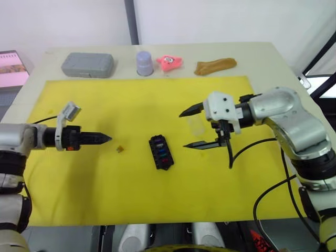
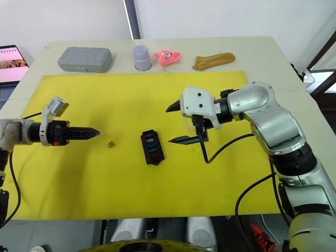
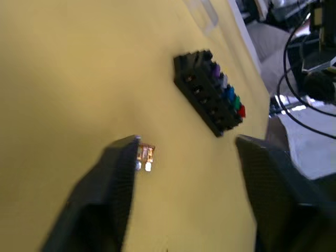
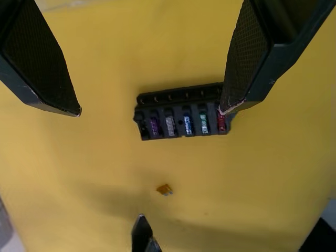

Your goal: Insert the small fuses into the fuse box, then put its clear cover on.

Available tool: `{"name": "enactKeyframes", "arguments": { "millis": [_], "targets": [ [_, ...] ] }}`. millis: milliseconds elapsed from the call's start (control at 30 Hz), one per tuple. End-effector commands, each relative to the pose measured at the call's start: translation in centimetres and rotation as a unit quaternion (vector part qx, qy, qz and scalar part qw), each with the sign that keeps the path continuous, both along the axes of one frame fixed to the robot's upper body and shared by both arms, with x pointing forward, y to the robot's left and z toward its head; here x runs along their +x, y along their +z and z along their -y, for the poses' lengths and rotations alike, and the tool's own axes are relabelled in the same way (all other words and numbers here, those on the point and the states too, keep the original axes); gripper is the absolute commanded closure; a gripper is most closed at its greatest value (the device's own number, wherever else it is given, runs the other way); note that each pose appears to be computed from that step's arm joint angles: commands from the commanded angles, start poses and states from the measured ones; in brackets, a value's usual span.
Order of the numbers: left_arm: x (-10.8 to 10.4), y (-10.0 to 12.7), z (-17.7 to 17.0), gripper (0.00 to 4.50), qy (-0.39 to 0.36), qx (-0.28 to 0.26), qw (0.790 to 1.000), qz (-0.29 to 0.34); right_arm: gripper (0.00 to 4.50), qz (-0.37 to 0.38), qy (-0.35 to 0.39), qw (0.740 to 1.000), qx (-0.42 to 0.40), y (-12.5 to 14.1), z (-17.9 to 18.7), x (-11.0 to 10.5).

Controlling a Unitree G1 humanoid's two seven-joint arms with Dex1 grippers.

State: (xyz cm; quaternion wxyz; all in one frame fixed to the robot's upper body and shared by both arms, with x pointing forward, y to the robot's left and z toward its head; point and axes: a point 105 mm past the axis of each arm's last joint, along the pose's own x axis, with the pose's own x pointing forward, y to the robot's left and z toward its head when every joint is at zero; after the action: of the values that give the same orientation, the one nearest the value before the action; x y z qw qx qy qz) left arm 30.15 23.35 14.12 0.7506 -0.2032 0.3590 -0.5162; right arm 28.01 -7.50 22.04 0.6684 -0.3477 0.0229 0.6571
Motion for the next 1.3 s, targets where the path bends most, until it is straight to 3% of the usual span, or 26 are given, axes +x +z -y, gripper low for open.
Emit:
{"name": "enactKeyframes", "arguments": {
  "millis": [33, 500, 1300],
  "targets": [
    [0.3, 0.4, -0.1, 2.34, 0.000, -0.006, 1.000, -0.015, 0.00, 0.036, 0.031, 0.999, 0.000, 1.4, -0.8, -0.7],
    [-0.2, -3.0, -0.1, 2.34, -0.013, 0.018, 0.998, -0.052, 0.00, 0.041, 0.033, 0.999, -0.004, 1.7, -0.9, -0.5],
    [0.9, -3.2, 2.5, 2.34, -0.039, -0.012, 0.998, -0.043, 0.00, 0.041, 0.029, 0.999, -0.006, 1.9, -1.0, -0.8]
  ]
}}
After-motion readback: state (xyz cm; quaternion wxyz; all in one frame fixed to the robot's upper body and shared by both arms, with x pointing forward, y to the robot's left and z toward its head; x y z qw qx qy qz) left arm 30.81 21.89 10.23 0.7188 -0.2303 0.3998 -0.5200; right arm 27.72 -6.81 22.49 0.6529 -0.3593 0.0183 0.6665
